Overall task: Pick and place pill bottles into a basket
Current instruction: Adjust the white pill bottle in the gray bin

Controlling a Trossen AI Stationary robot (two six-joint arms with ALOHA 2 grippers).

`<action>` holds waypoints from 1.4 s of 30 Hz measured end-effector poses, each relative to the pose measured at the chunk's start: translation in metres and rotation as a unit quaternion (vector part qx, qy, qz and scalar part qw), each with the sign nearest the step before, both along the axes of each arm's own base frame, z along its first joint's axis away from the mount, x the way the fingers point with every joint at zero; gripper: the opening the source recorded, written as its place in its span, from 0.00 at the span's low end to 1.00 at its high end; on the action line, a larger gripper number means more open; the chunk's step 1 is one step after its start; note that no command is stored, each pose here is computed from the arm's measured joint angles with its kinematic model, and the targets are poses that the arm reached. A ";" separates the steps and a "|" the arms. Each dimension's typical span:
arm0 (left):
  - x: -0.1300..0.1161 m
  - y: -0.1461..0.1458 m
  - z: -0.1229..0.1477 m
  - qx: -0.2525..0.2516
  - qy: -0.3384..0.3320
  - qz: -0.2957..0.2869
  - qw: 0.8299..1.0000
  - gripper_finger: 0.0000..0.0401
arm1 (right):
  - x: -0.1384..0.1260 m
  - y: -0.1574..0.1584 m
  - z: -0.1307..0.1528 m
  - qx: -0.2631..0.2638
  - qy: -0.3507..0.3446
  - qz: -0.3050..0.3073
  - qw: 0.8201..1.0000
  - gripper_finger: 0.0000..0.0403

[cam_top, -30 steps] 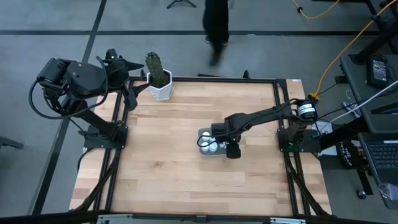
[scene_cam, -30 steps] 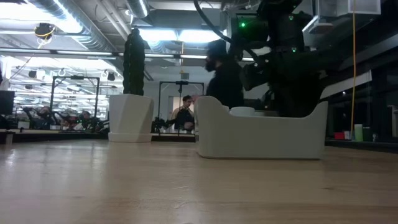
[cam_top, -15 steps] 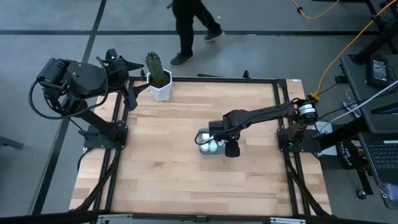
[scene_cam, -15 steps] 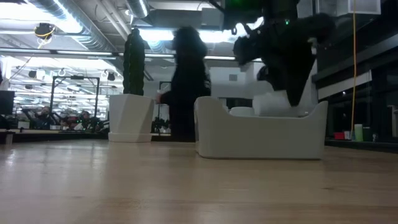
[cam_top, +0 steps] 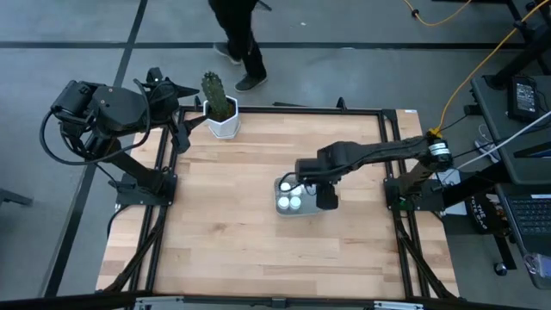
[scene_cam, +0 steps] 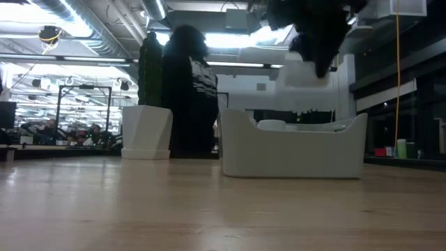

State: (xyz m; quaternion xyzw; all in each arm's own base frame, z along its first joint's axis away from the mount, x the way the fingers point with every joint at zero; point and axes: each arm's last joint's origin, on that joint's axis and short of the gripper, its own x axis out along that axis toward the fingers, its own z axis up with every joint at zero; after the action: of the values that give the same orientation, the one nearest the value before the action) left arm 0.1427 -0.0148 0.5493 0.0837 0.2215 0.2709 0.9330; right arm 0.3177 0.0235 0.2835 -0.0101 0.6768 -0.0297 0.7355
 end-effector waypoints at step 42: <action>0.164 0.042 -0.063 -0.061 0.128 -0.078 0.987 0.87 | 0.017 -0.075 0.113 -0.075 -0.519 0.040 0.850 0.41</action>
State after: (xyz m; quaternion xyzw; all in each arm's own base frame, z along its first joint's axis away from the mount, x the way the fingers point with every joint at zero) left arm 0.3071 0.0270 0.4863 0.0773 0.3483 0.1707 0.9185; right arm 0.3346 -0.0514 0.3964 -0.0752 0.1910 -0.0515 0.9774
